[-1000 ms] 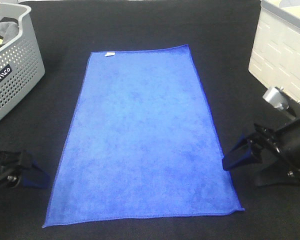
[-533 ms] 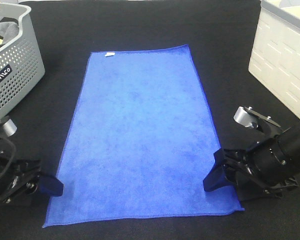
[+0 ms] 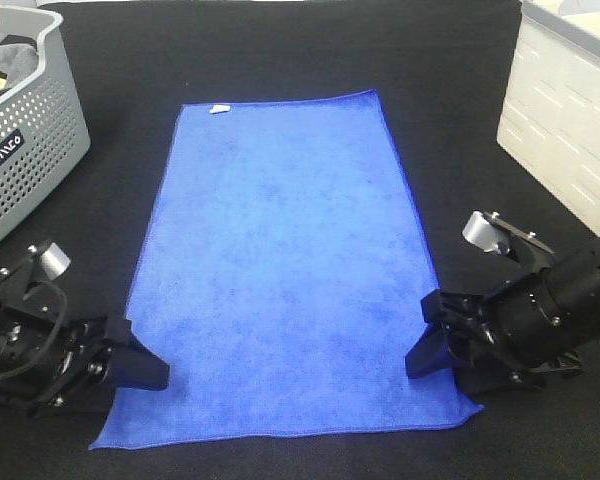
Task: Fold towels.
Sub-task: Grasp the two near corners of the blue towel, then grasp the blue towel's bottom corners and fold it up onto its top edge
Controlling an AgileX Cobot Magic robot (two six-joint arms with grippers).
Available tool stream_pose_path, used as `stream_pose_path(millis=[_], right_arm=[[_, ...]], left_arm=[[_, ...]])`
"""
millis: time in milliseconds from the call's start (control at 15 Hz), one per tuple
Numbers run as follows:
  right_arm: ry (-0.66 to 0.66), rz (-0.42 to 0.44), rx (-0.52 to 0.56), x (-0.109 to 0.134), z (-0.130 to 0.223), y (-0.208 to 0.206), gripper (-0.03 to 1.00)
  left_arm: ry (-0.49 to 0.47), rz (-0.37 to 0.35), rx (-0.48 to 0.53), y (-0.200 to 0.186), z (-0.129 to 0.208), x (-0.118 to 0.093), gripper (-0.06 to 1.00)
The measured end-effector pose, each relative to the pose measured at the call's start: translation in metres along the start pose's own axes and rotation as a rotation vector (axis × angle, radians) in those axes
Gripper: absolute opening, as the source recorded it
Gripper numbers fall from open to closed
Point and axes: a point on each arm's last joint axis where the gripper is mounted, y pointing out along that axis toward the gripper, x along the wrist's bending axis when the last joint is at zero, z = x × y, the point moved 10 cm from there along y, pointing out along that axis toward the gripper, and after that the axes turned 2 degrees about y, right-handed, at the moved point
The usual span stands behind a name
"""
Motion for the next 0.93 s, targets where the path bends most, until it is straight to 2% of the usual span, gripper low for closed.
stream_pose_path(millis=[200,267,400,467,533,667,933], right_arm=[[0.02,-0.044,0.011,0.005,-0.002,0.008,0.53],[0.019,-0.041,0.003,0.005,-0.003,0.008,0.43],[0.024,-0.016,-0.007,-0.001,-0.005,0.011,0.14],[0.03,-0.008,-0.007,-0.003,-0.005,0.012,0.03],[0.042,-0.008,-0.007,-0.003,-0.005,0.012,0.0],[0.046,-0.007,-0.019,-0.002,-0.007,0.01,0.0],[0.043,-0.004,-0.058,0.005,-0.002,-0.015,0.0]], left_arm=[[-0.007,0.026,0.018,0.007,-0.003,-0.002,0.55],[-0.008,0.014,0.015,0.008,-0.004,0.0,0.4],[-0.012,-0.015,0.015,0.01,-0.004,0.007,0.15],[-0.012,-0.026,0.012,0.01,-0.005,0.009,0.04],[-0.013,-0.026,0.013,0.01,-0.004,0.009,0.0],[-0.004,-0.027,0.018,0.009,-0.003,0.009,0.0],[0.084,-0.052,0.038,-0.012,0.001,0.0,0.0]])
